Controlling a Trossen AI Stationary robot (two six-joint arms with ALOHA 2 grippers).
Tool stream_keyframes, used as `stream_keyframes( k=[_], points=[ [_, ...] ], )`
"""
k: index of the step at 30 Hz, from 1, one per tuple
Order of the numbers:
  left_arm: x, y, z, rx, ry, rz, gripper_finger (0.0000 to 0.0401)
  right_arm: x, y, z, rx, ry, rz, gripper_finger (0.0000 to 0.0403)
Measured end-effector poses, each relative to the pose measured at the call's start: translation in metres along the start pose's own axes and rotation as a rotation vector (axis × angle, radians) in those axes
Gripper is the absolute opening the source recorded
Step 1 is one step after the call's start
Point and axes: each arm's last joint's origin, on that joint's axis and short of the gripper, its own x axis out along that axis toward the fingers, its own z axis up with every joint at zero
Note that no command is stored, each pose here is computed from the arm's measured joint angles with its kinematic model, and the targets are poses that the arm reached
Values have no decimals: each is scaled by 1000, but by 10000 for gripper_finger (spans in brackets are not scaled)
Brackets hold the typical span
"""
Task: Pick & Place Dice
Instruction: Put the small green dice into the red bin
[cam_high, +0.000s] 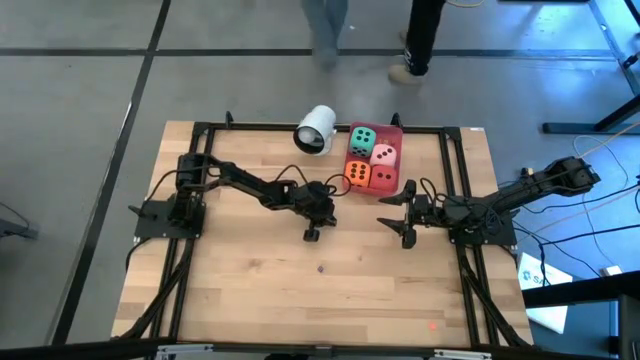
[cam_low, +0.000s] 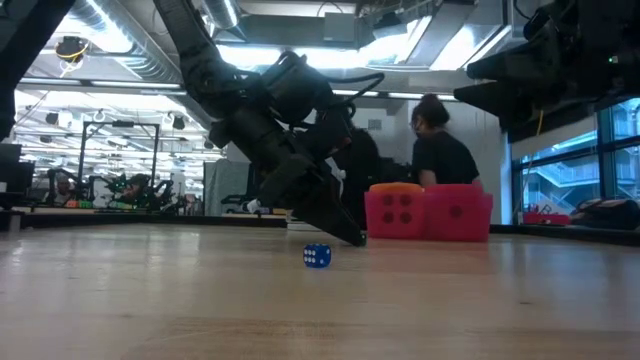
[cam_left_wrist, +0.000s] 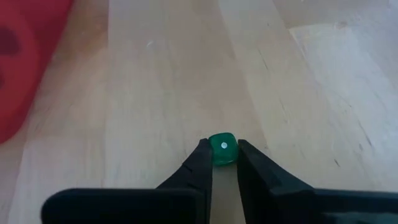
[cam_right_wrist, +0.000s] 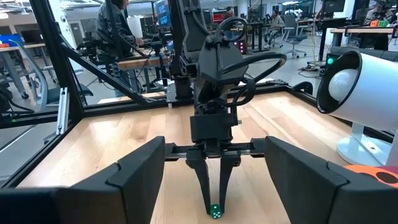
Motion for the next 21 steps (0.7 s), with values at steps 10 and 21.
stream_keyframes(
  k=[10,21],
  points=[
    [-13,11,8,-8,-25,28,33,0,2,3,20,-29,51,274],
    [-83,9,57,128,-134,102,32,2,-3,10,101,-83,-35,274]
  ],
)
